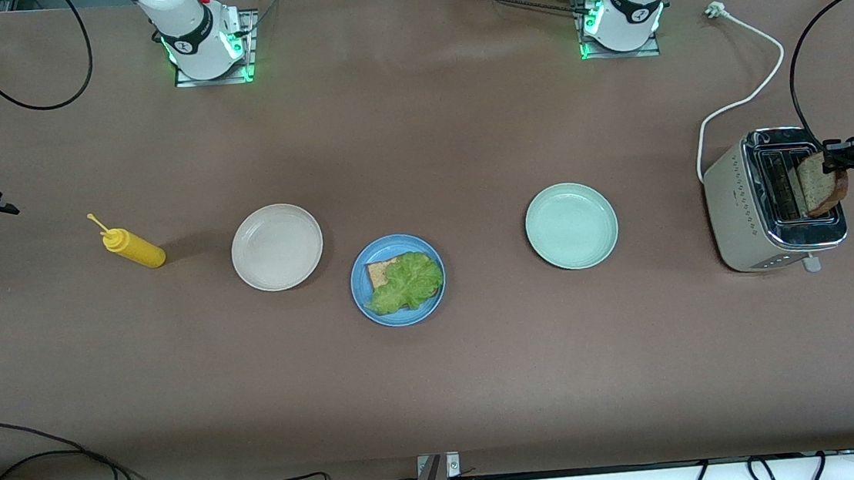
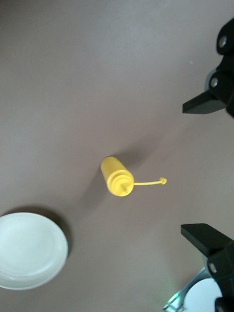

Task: Make sandwich in blue plate with both arms
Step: 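Set down the mustard bottle while the left gripper grasps toaster bread, then lift the bread slice out of the toaster with the left gripper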

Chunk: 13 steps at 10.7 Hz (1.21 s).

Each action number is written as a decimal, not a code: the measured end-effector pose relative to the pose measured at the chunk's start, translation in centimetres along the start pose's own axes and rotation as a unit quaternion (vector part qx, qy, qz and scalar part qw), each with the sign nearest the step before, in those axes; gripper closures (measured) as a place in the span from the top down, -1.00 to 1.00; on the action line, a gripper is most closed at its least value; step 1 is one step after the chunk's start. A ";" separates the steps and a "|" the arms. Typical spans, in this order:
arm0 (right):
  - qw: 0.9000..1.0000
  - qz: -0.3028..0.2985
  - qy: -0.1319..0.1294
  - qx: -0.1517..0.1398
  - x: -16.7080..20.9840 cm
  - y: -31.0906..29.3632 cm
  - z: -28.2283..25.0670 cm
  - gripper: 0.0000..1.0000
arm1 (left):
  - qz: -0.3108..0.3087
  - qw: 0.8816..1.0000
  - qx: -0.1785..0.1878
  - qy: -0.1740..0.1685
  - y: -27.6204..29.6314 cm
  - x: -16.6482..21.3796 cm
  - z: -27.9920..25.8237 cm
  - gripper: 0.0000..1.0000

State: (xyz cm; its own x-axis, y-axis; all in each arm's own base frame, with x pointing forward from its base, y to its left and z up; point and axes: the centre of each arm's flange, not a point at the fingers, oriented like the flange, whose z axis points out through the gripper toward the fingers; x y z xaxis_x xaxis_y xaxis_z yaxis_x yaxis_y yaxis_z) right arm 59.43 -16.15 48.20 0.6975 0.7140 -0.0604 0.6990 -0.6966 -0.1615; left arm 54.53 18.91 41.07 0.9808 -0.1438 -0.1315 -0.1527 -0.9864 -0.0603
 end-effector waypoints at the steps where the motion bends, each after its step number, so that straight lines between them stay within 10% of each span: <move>1: 0.999 0.040 -0.008 -0.021 1.9 -2.0 -1.6 1.00 | 0.003 1.000 0.002 0.004 0.4 0.0 -0.6 -0.78; 4: 0.982 0.185 -0.011 -0.031 5.7 -7.9 -4.4 1.00 | 0.017 1.000 0.007 0.015 2.2 -0.1 -3.6 -0.79; 9: 0.910 0.413 0.012 -0.046 8.4 -13.2 -6.8 1.00 | 0.045 0.997 0.029 0.063 5.5 0.4 -12.1 -0.81; 13: 0.900 0.430 0.043 -0.058 7.1 -15.4 -9.3 1.00 | 0.054 0.994 0.013 0.099 9.7 1.5 -15.6 -0.81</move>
State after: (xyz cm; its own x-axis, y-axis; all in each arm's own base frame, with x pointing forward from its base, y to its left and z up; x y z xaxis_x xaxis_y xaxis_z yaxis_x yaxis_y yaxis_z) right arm 55.10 -0.98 59.46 0.9945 -0.0982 -0.0366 -0.0978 -0.9951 0.0122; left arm 56.42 7.92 55.69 0.9628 -0.2640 0.0576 -0.2590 -0.9624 -0.0818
